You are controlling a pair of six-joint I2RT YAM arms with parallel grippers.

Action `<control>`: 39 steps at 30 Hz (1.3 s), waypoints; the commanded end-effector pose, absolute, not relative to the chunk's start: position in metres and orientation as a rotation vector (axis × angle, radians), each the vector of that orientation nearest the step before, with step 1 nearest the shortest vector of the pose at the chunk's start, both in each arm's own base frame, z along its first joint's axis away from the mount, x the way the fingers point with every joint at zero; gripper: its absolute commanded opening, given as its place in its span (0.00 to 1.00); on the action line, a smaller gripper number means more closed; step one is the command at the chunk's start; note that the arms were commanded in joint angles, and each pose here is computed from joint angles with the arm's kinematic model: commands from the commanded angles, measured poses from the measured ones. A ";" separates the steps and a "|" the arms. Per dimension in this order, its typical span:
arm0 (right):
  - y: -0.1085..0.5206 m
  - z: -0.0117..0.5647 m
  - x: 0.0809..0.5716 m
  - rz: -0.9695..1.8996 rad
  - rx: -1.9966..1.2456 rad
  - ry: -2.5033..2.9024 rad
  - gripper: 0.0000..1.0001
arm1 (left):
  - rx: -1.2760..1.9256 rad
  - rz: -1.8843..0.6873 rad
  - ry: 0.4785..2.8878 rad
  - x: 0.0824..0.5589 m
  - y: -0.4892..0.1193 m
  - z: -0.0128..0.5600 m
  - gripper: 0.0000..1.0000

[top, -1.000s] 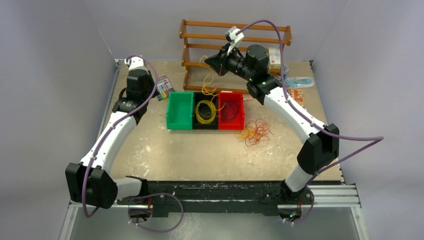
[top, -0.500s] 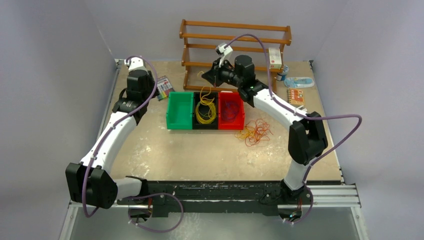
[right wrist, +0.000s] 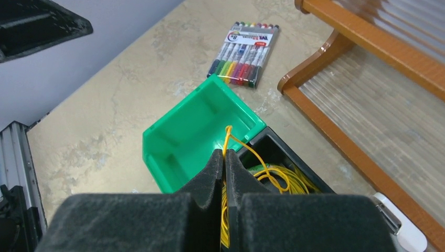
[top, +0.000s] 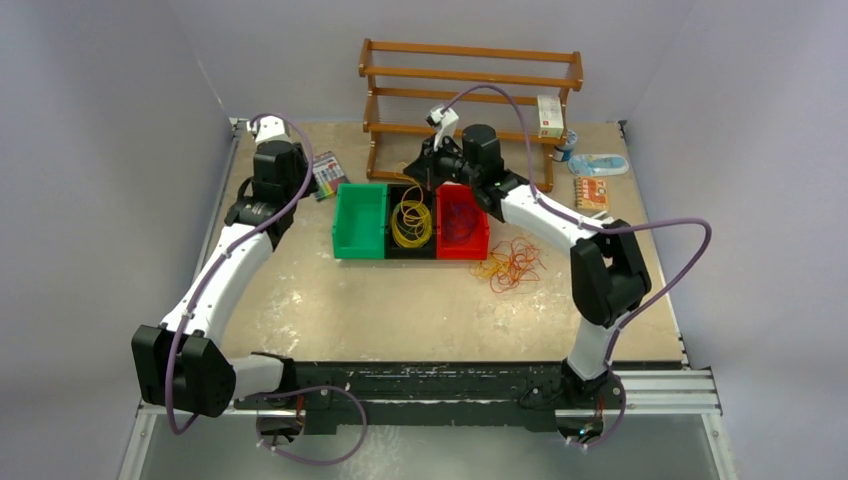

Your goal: Untangle the cables

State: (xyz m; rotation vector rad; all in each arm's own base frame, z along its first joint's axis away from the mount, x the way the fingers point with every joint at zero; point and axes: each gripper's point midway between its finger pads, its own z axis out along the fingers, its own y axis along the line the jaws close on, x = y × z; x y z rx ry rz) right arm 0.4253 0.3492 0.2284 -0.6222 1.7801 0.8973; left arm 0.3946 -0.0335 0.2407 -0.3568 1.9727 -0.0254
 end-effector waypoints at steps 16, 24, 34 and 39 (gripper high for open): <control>0.360 0.132 0.433 0.559 -0.725 2.050 0.00 | -0.364 -0.085 1.928 0.402 -0.038 0.249 0.40; 0.355 0.115 0.438 0.467 -0.732 2.098 0.00 | -0.363 -0.091 1.934 0.403 -0.040 0.246 0.40; 0.357 0.082 0.428 0.444 -0.810 2.195 0.00 | -0.361 -0.106 1.937 0.404 -0.042 0.245 0.40; 0.358 0.076 0.425 0.444 -0.822 2.213 0.00 | -0.359 -0.111 1.934 0.404 -0.043 0.246 0.40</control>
